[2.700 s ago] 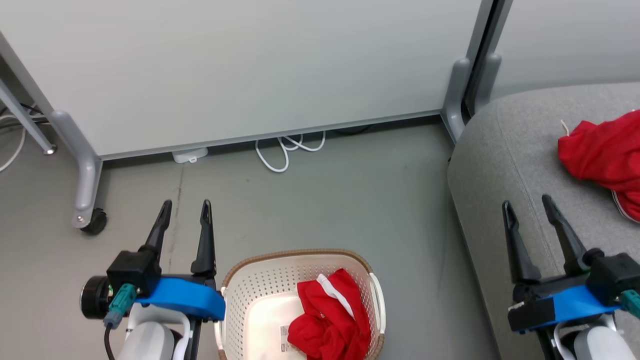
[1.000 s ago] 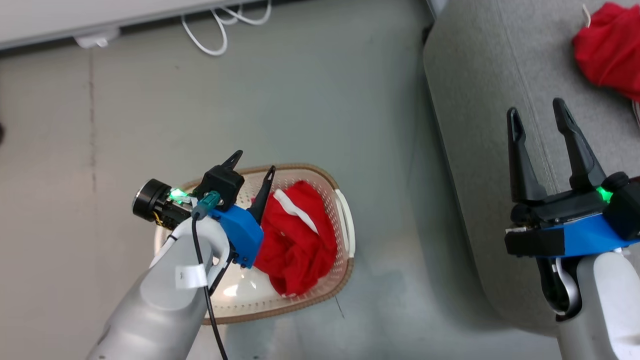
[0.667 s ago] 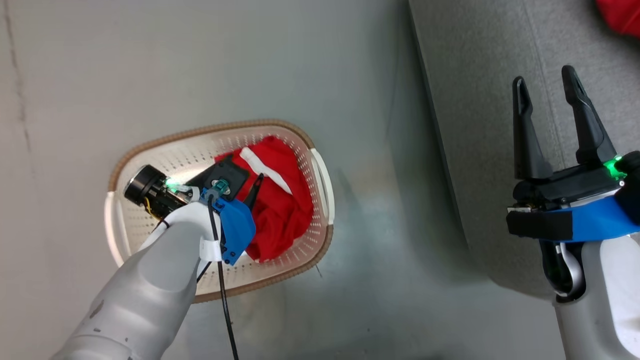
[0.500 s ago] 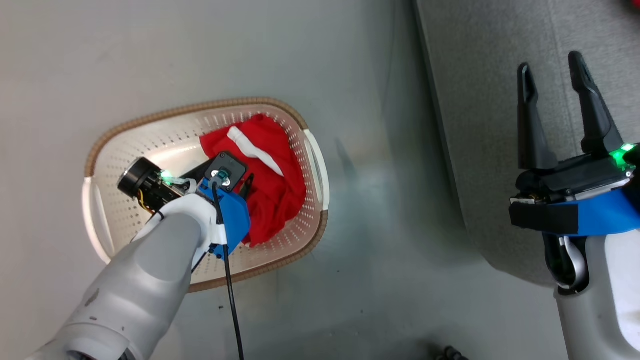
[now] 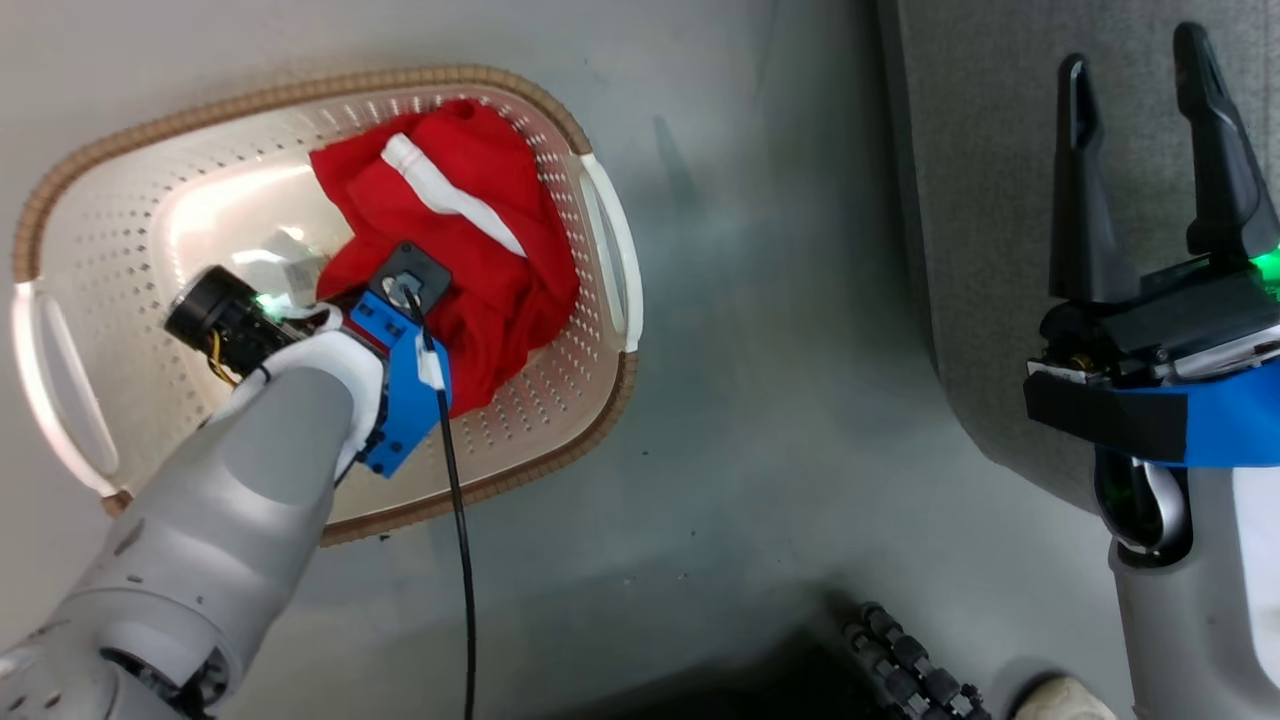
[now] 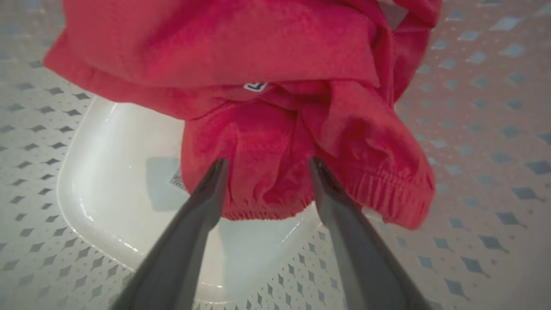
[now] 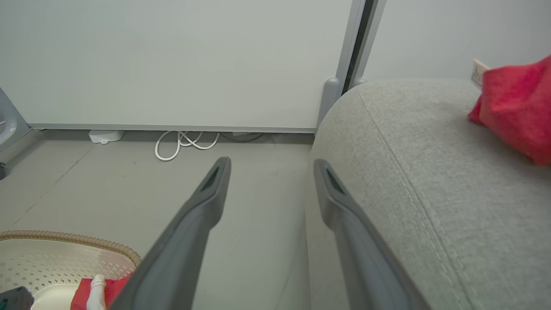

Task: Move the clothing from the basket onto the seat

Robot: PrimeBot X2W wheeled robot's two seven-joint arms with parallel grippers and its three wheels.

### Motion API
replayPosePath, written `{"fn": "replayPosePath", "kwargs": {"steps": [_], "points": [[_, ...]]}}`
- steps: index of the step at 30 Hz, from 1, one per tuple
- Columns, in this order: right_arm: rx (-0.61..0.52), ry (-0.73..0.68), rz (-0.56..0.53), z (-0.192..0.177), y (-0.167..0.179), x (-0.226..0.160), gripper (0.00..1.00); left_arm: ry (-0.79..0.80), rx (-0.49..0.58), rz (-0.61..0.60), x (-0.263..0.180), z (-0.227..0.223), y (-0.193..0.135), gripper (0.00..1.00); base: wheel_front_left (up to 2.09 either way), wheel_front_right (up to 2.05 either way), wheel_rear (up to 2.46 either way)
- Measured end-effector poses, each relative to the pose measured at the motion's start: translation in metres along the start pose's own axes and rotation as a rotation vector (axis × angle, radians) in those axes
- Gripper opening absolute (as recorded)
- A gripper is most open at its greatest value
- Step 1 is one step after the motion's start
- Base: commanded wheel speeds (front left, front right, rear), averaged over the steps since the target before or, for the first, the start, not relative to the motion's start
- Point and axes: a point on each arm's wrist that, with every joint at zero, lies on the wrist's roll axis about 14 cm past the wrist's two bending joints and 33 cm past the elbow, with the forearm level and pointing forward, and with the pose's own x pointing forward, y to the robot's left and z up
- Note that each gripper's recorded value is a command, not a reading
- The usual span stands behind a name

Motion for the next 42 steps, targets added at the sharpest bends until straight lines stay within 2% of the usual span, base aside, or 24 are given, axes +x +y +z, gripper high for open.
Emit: {"fn": "replayPosePath", "kwargs": {"steps": [5, 11, 16, 17, 18, 19, 30, 42], "points": [[-0.016, 0.011, 0.012, -0.013, 0.004, 0.005, 1.0, 0.054, -0.004, -0.01, 0.022, -0.012, 0.009, 1.0, 0.0, 0.0, 0.0], [-0.043, 0.04, 0.017, -0.029, 0.005, 0.005, 1.0, 0.078, -0.014, -0.038, 0.043, -0.025, 0.006, 1.0, 0.08, 0.08, 0.08], [-0.066, 0.043, 0.049, -0.037, 0.017, 0.008, 1.0, 0.073, -0.028, -0.02, 0.043, -0.033, 0.012, 1.0, 0.14, 0.14, 0.14], [-0.066, 0.041, 0.054, -0.038, 0.02, 0.009, 1.0, 0.078, -0.028, -0.017, 0.042, -0.036, 0.014, 0.64, 0.01, 0.01, 0.01], [-0.066, 0.039, 0.059, -0.038, 0.023, 0.01, 1.0, 0.081, -0.03, -0.012, 0.042, -0.037, 0.015, 0.22, 0.0, 0.0, 0.0], [-0.064, 0.036, 0.064, -0.038, 0.025, 0.011, 1.0, 0.084, -0.031, -0.009, 0.041, -0.039, 0.015, 0.0, 0.0, 0.0, 0.0], [-0.054, 0.013, 0.082, -0.032, 0.034, 0.015, 1.0, 0.067, -0.032, 0.015, 0.028, -0.034, 0.02, 0.0, 0.0, 0.0, 0.0], [-0.02, -0.06, 0.123, -0.002, 0.049, 0.023, 1.0, -0.149, -0.084, 0.062, -0.015, 0.017, 0.019, 0.0, 0.0, 0.0, 0.0]]}}
